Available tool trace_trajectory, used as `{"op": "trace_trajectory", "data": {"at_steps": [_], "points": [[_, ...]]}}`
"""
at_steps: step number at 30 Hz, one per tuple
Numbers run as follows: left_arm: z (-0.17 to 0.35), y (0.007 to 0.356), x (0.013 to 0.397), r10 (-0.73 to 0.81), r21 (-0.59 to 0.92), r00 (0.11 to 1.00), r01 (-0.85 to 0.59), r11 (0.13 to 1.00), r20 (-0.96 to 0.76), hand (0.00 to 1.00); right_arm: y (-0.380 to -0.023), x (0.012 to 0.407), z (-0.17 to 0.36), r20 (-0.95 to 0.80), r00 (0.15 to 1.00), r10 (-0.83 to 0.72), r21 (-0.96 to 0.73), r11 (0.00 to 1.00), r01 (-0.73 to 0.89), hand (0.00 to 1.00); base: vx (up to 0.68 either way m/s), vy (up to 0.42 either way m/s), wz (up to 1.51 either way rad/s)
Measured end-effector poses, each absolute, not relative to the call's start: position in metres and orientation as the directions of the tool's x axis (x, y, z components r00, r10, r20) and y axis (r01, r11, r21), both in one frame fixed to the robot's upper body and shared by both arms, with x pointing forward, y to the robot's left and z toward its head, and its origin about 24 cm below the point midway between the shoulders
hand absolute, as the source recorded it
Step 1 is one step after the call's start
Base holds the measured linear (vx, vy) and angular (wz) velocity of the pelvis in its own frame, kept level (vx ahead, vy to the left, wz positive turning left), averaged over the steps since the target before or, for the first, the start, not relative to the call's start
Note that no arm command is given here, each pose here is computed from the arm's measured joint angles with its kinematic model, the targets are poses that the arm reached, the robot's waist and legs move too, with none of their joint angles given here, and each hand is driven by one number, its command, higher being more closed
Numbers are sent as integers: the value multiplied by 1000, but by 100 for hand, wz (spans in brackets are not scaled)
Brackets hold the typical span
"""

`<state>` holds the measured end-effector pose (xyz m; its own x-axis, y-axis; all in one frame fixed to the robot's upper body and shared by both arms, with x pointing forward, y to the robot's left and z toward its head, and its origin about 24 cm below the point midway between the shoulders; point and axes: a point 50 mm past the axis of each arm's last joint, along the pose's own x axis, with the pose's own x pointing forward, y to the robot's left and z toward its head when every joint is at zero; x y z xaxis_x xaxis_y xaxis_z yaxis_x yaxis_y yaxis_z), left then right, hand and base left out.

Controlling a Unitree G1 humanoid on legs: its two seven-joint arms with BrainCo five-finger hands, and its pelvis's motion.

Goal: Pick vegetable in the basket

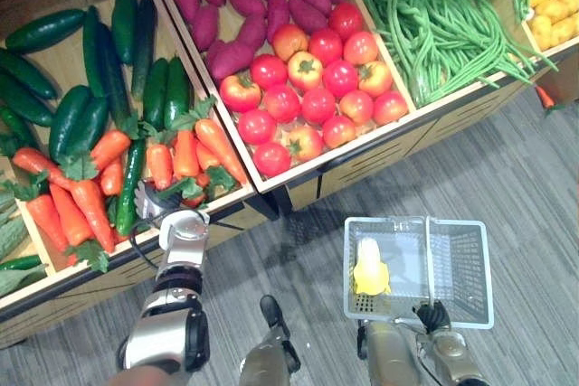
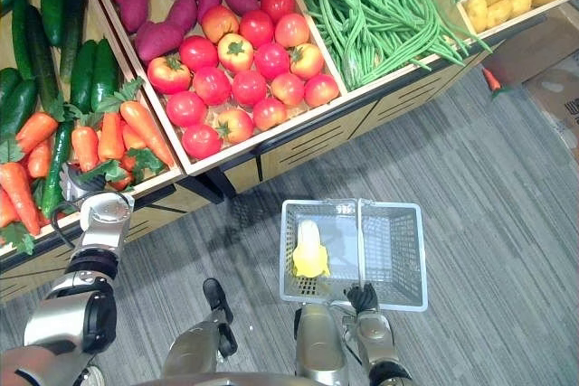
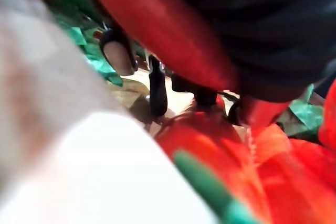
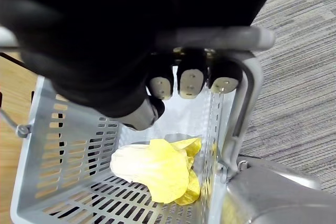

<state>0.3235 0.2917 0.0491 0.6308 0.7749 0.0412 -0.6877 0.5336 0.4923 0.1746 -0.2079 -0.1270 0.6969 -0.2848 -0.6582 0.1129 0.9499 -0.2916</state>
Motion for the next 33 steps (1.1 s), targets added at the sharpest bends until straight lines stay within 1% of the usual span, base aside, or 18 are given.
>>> {"op": "trace_trajectory", "data": {"at_steps": [4, 7, 12, 15, 19, 21, 25, 26, 28, 29, 30, 31, 33], "points": [[47, 289, 324, 772, 469, 635, -686, 556, 15, 100, -208, 174, -127, -660, 695, -285, -292, 950, 113, 100, -7, 5, 2], [46, 281, 325, 765, 423, 644, -689, 588, -14, 100, -209, 170, -129, -670, 683, -290, -293, 949, 116, 100, -8, 6, 13], [67, 277, 324, 752, 365, 653, -725, 584, 93, 100, -211, 167, -130, -677, 673, -298, -296, 947, 122, 100, -11, 1, 14], [91, 277, 321, 755, 304, 623, -774, 556, 206, 100, -214, 164, -130, -679, 666, -310, -295, 945, 139, 100, -11, 3, 4], [104, 277, 318, 758, 267, 596, -800, 537, 264, 100, -219, 155, -133, -692, 644, -326, -297, 942, 157, 100, 0, 0, 0], [116, 277, 314, 759, 227, 569, -822, 522, 315, 100, -220, 150, -135, -700, 634, -329, -300, 941, 157, 100, 0, 0, 0], [139, 266, 309, 737, 152, 537, -837, 525, 410, 100, -225, 143, -137, -707, 616, -347, -314, 935, 167, 100, 0, 0, 0], [147, 259, 306, 716, 129, 532, -833, 538, 451, 100, -228, 142, -136, -706, 614, -353, -322, 932, 166, 100, 0, 0, 0], [152, 247, 302, 660, 142, 550, -812, 566, 512, 100, -236, 140, -134, -699, 613, -369, -347, 924, 160, 100, 0, 0, 0], [154, 236, 300, 610, 152, 574, -784, 602, 547, 100, -245, 141, -130, -684, 622, -381, -367, 917, 158, 100, 14, 8, -4], [156, 225, 298, 554, 162, 601, -749, 643, 576, 100, -255, 143, -124, -659, 640, -396, -391, 907, 158, 100, 13, 8, -8], [156, 220, 297, 525, 177, 613, -733, 657, 591, 100, -259, 146, -121, -644, 651, -402, -403, 902, 158, 100, 6, 11, -24], [156, 199, 290, 401, 223, 663, -652, 725, 632, 100, -281, 157, -104, -586, 702, -404, -479, 872, 103, 100, -6, 15, -47]]}}
